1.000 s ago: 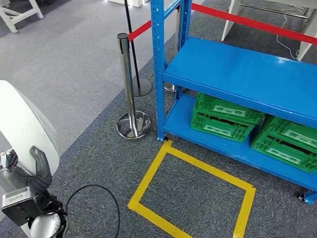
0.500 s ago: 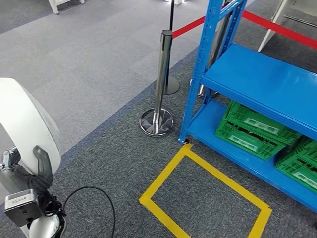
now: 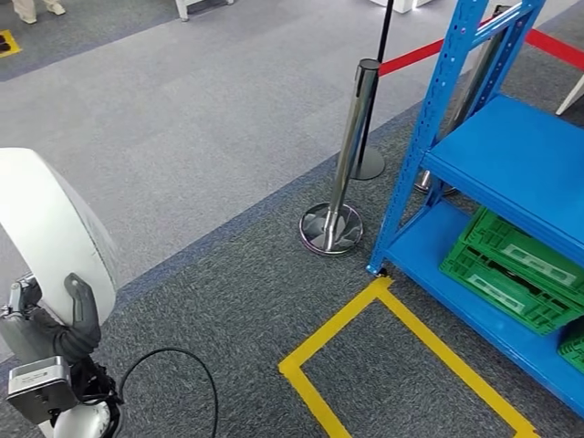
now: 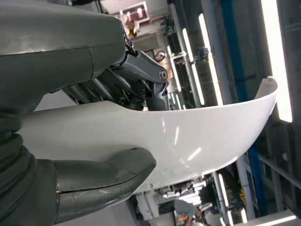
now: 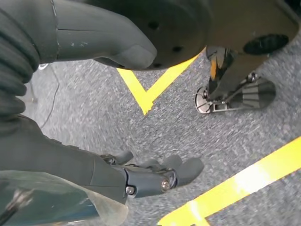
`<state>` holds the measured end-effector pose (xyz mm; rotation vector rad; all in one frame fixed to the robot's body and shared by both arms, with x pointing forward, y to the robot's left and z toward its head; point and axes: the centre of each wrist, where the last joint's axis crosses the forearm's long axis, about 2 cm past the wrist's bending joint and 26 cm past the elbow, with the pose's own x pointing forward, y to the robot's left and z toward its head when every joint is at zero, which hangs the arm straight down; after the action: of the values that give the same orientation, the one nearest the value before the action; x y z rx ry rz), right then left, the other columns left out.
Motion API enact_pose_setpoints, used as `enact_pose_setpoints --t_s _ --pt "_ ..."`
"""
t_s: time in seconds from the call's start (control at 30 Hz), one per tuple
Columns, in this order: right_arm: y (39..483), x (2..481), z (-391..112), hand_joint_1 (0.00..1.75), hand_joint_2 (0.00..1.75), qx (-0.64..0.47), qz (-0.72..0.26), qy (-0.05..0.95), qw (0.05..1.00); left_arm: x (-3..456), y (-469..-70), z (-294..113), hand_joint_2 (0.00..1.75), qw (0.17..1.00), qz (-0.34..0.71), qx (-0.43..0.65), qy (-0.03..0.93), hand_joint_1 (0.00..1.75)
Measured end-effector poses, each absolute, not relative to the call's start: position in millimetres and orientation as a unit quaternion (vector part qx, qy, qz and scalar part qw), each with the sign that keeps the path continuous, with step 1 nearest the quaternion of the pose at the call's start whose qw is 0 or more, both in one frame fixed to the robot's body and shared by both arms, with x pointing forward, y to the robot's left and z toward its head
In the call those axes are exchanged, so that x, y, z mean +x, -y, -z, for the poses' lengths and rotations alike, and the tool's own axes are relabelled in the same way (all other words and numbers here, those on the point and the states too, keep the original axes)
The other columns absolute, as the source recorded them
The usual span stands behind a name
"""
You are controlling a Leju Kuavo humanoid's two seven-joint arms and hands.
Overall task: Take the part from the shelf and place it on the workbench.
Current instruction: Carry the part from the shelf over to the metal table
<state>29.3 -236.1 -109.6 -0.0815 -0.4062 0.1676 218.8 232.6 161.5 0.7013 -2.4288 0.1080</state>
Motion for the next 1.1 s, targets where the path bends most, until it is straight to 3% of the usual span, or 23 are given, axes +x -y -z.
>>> enact_pose_setpoints --t_s 1.1 --pt "237 26 110 0.0 1.75 -0.04 -0.065 0.195 0.978 206 -240 -168 1.75 0.28 -0.028 0.295 0.913 1.75"
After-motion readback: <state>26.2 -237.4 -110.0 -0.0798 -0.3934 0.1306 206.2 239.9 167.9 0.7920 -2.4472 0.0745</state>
